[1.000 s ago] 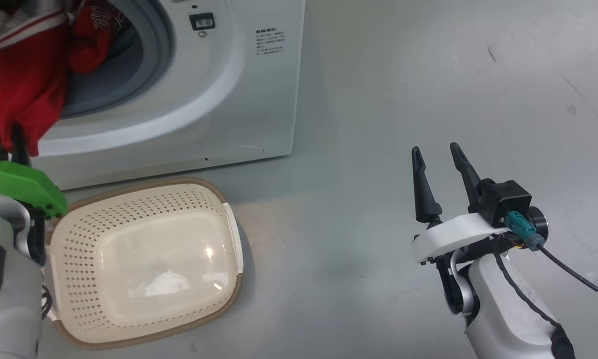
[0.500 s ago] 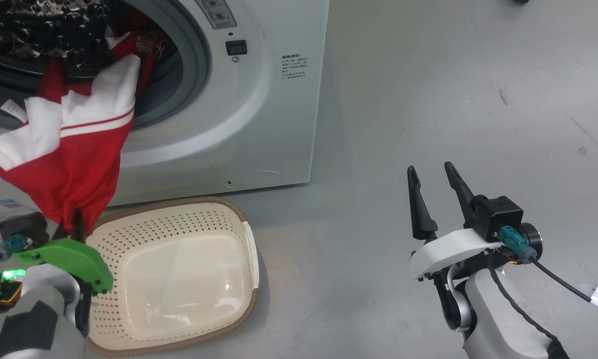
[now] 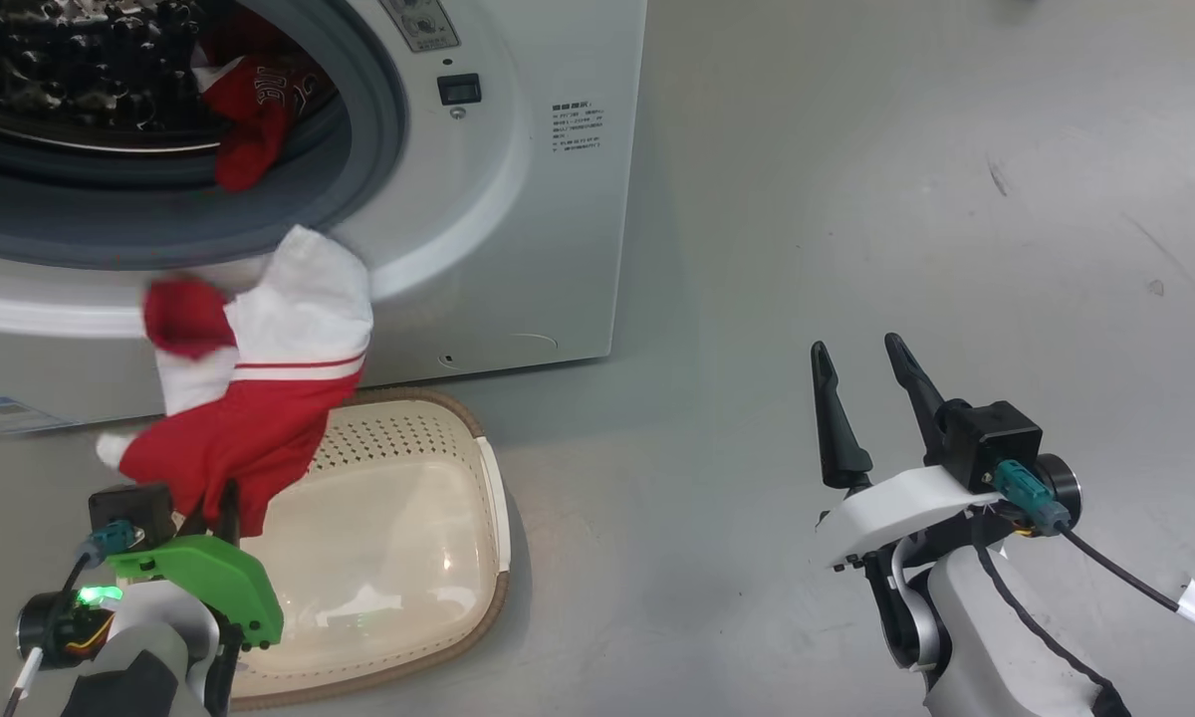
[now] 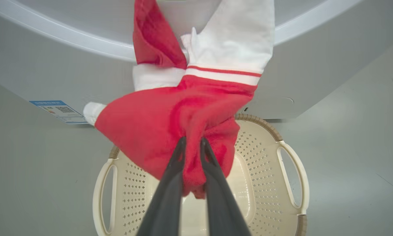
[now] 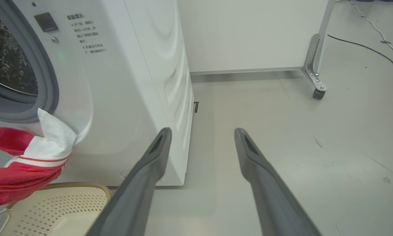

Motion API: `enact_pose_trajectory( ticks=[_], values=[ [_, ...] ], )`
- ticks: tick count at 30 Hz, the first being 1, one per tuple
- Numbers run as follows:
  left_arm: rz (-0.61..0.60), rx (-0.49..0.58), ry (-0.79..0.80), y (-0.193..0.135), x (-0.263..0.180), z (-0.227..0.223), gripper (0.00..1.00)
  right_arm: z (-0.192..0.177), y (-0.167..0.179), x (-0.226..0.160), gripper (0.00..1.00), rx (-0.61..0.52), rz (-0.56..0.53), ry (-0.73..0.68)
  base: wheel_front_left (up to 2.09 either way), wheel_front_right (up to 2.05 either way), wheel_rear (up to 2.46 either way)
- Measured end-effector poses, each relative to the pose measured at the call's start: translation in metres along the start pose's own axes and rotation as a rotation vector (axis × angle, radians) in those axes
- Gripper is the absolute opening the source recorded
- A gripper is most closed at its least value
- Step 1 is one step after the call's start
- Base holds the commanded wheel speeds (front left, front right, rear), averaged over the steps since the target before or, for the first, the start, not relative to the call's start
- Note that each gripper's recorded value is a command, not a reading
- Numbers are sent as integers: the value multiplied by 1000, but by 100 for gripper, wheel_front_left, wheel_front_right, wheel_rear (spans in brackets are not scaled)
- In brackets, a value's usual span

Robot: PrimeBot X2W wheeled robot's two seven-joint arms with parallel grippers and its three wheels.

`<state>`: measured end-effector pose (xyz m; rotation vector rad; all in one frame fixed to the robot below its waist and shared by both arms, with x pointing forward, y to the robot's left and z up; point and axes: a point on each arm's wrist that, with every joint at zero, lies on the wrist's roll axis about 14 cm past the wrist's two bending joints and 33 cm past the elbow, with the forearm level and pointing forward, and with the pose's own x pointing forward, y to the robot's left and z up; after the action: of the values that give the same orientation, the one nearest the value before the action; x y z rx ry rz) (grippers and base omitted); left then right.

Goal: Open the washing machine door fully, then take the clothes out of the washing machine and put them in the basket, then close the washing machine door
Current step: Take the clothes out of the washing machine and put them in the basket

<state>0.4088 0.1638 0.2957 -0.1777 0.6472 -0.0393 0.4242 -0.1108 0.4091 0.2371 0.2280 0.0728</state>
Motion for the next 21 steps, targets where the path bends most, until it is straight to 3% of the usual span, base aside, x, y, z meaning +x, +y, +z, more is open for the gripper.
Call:
enact_pose_trajectory(
  ticks=[21],
  values=[
    [-46,34,191,-9,18,-68,0,-25,-19,15,100,10,-45,55,0,0,0]
  ],
)
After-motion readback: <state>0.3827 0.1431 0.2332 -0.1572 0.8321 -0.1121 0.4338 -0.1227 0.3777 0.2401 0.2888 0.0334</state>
